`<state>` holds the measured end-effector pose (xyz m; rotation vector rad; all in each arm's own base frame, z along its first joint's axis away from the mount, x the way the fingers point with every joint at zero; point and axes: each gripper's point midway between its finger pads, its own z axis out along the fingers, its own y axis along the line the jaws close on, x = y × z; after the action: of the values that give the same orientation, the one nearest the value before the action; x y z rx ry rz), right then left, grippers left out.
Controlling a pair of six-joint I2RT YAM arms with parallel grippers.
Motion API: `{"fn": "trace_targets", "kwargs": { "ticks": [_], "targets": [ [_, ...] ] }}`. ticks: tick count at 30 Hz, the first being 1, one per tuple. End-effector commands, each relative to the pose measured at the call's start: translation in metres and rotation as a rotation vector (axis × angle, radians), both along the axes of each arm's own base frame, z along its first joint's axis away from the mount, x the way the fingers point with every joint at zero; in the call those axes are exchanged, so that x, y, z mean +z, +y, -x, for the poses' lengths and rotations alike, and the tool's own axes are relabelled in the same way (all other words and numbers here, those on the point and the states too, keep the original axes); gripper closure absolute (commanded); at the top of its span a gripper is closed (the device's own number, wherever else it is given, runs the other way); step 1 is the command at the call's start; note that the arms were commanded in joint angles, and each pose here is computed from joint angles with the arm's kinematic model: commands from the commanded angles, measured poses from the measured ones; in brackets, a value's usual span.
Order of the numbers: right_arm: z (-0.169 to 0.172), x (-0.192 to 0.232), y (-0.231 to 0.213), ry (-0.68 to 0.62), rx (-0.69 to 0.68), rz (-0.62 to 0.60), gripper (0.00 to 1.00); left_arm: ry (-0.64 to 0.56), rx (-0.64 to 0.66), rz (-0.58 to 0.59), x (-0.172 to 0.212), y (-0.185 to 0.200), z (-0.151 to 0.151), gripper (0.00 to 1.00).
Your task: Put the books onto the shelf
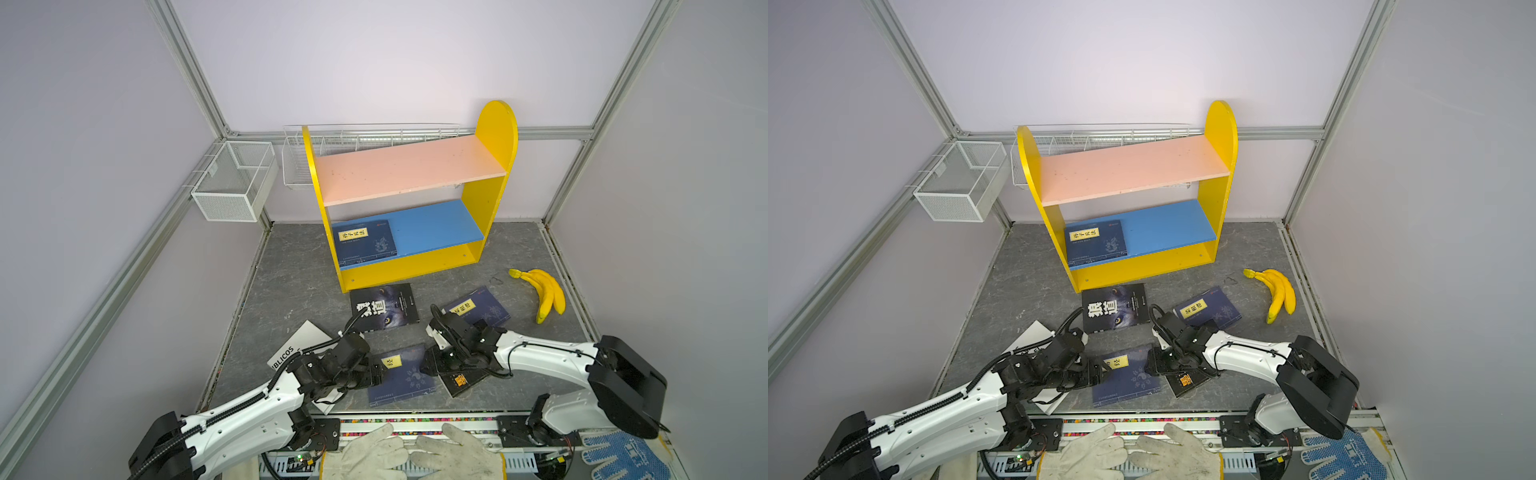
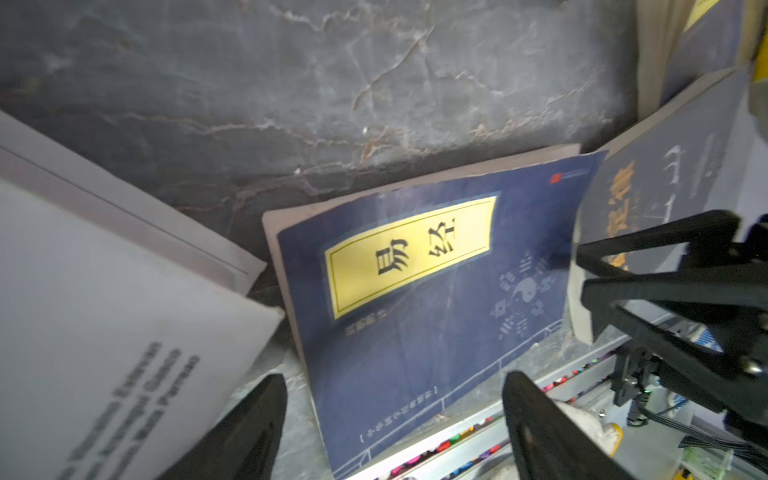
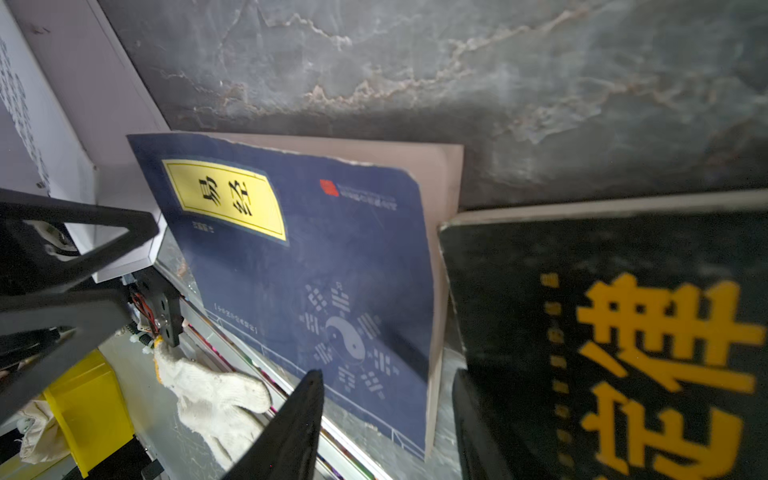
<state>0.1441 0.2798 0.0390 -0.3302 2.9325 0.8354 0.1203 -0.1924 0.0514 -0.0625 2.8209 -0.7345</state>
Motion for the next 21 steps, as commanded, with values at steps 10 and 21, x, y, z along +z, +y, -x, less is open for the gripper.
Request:
{"fn": "trace_targets", "kwargs": {
  "ticks": [10, 21],
  "targets": [
    [-0.015, -0.027, -0.001, -0.003, -0.016, 0.117, 0.59, -0.078, 0.075, 0.062, -0.008, -0.016, -0.024, 0.26],
    [-0.036, -0.020, 0.006, -0.016, -0.009, 0.089, 0.69, -0.204, 0.080, 0.132, 0.025, -0.029, -0.046, 0.59]
  ]
}}
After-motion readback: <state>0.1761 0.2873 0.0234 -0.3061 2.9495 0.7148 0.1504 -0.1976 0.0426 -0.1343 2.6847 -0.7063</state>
